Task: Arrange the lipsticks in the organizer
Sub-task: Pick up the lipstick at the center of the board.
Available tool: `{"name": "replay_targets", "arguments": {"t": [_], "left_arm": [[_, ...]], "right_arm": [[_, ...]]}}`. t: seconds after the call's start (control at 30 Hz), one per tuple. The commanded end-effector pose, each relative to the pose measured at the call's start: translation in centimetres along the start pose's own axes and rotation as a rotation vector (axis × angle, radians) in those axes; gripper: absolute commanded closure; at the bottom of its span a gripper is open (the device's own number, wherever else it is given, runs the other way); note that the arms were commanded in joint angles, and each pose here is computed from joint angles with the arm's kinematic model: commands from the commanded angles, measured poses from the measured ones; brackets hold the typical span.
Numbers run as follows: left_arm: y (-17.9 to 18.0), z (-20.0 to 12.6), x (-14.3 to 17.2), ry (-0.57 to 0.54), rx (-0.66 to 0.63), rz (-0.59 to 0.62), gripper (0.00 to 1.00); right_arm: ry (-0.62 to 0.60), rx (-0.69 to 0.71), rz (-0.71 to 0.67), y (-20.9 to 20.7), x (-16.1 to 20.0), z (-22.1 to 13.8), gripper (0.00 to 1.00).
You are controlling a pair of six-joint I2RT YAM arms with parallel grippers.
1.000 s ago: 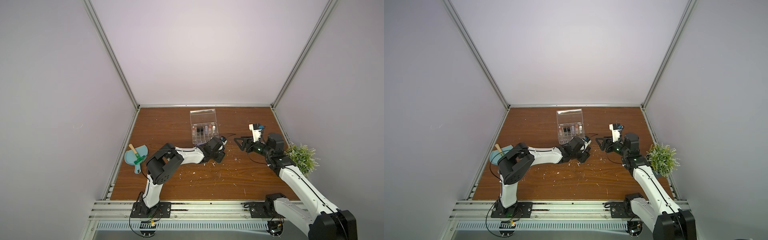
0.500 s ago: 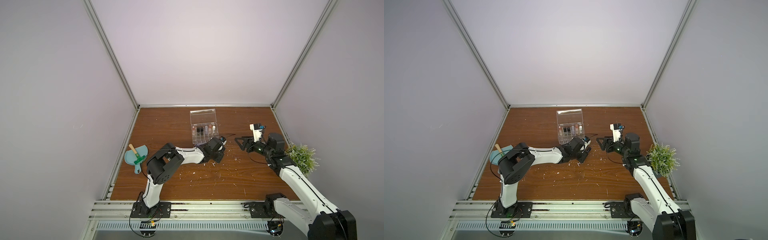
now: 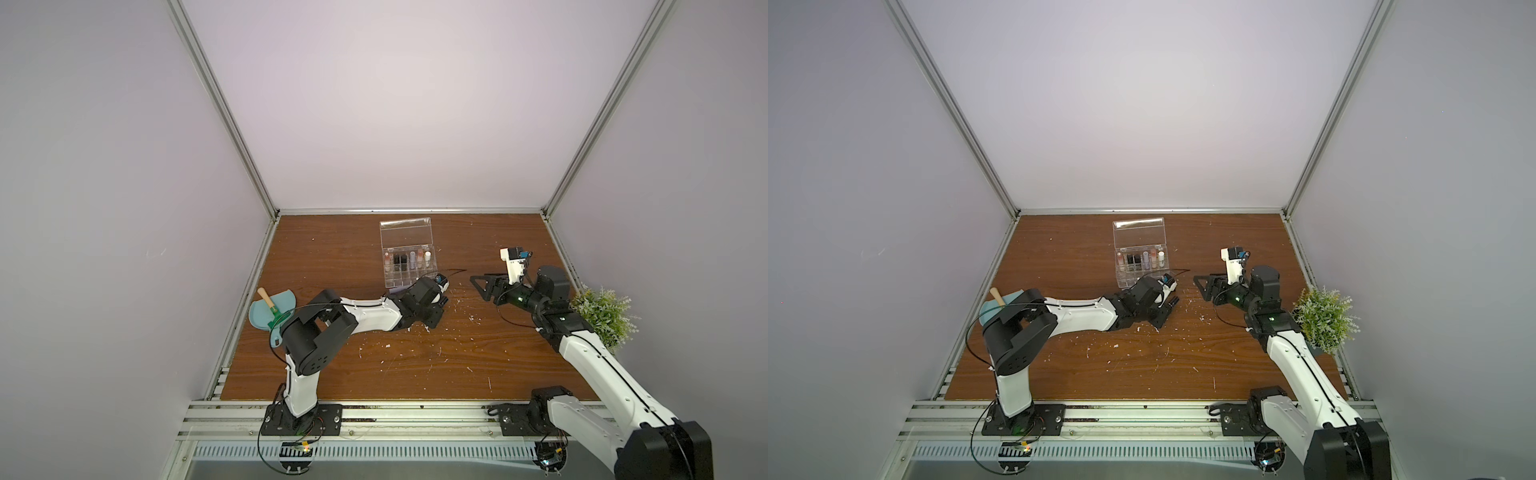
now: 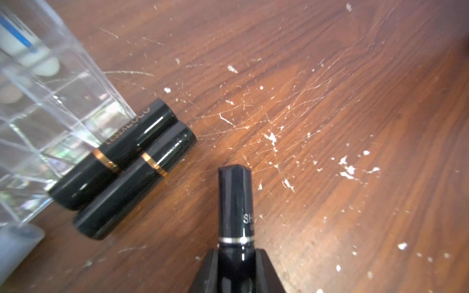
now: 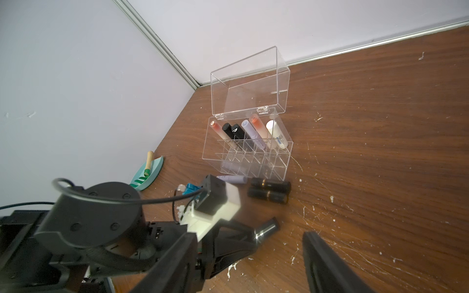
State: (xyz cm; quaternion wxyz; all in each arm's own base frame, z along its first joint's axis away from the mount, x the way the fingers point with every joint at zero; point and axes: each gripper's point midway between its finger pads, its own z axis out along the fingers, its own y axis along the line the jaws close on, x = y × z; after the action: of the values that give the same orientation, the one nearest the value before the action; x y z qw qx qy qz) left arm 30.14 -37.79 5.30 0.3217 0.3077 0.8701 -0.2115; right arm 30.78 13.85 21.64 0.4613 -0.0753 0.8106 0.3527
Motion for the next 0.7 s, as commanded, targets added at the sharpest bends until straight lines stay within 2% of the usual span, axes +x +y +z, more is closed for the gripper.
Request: {"name": "replay_targets", "arguments": {"t": [0.0, 0.1, 0.37, 0.53, 0.67], "left_arm": [[-0.5, -1.6, -2.0, -0.069, 0.031, -0.022, 0.79], [-1.1, -2.7, -2.7, -0.099, 0.072, -0.034, 0.8], [-2.5, -6.4, -4.1, -0.203, 0.241, -0.094, 0.8], [-3.2, -9.7, -4.9, -0.294, 0.367, -0.11, 0.79], [-3.7, -11.8, -5.3, -0.341, 0.4, -0.094, 0.79]], "right_arm": [[-0.02, -0.052, -0.034, 1.5, -1.2, -0.6, 0.27], [-0.002, -0.095, -0.024, 2.1, -1.0, -0.4, 0.24], [0.061, -0.338, 0.021, 5.9, -0.5, -0.6, 0.09], [0.1, -0.52, 0.07, 8.2, 0.1, -1.1, 0.12], [0.111, -0.537, 0.077, 8.4, 0.4, -1.1, 0.13]]}}
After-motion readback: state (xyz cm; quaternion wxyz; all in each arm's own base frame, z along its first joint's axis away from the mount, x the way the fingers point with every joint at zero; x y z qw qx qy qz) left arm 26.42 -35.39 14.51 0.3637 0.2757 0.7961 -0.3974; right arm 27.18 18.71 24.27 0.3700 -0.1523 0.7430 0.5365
